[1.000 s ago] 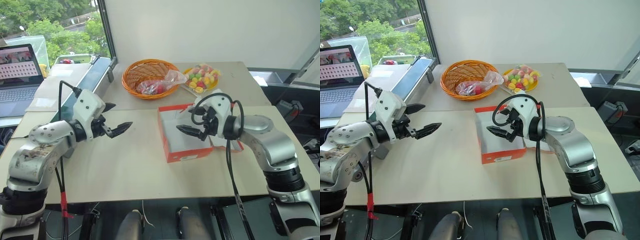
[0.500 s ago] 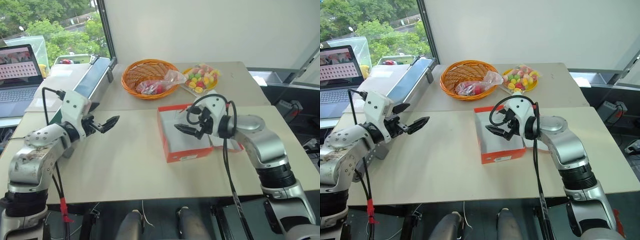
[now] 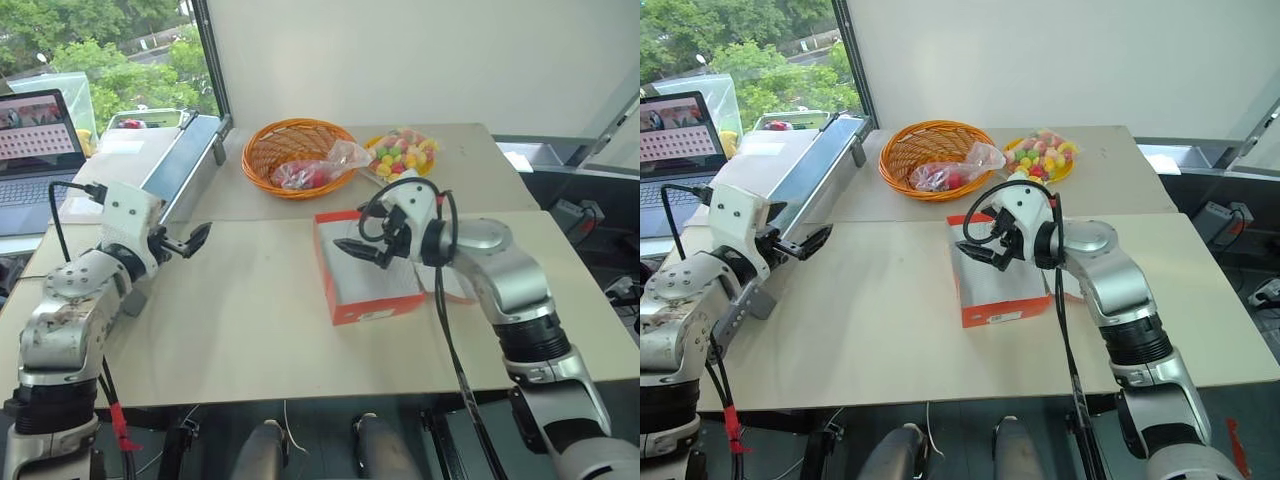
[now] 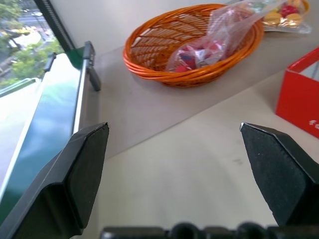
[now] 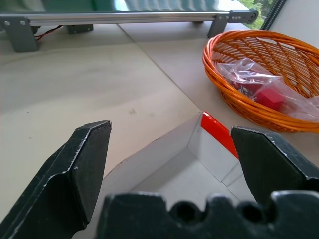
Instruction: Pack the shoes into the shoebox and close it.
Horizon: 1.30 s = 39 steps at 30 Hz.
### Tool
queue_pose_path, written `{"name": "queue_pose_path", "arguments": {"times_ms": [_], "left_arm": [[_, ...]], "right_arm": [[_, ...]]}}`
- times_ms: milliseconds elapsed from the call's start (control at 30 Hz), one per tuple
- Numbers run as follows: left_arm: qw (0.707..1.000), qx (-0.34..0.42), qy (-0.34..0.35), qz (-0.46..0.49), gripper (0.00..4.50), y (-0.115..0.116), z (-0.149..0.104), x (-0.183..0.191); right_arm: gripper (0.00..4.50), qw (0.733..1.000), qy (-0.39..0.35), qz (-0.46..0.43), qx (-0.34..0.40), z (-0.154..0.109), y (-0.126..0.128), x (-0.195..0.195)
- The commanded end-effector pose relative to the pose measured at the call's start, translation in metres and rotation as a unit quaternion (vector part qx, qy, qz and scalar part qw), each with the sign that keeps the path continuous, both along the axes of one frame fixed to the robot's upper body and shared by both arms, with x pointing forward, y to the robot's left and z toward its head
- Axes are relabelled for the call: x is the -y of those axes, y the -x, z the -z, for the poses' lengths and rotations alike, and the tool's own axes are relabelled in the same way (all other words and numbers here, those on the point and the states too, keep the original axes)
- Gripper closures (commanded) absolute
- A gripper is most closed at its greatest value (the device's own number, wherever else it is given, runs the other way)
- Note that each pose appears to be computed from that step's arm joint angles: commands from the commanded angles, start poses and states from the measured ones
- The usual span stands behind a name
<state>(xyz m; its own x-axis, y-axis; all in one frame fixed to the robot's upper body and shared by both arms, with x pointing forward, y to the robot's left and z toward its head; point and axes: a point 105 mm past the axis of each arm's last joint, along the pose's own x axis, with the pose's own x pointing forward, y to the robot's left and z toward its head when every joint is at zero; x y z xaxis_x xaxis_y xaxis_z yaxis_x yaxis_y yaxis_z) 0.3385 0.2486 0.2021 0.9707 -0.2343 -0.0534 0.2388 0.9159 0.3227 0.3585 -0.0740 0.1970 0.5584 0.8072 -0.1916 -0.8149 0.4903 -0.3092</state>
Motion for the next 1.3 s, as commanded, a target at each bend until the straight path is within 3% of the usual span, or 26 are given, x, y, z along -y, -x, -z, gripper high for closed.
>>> {"name": "queue_pose_path", "arguments": {"times_ms": [33, 1300], "left_arm": [[0.998, 0.052, -0.015, -0.032, 0.00, 0.000, -0.023, -0.011], [0.998, 0.044, -0.010, -0.048, 0.00, -0.002, -0.014, -0.016]], "right_arm": [[0.01, 0.999, -0.007, -0.017, 0.043, -0.021, -0.001, -0.008], [0.01, 0.999, 0.002, -0.007, 0.042, -0.018, -0.004, -0.002]]}}
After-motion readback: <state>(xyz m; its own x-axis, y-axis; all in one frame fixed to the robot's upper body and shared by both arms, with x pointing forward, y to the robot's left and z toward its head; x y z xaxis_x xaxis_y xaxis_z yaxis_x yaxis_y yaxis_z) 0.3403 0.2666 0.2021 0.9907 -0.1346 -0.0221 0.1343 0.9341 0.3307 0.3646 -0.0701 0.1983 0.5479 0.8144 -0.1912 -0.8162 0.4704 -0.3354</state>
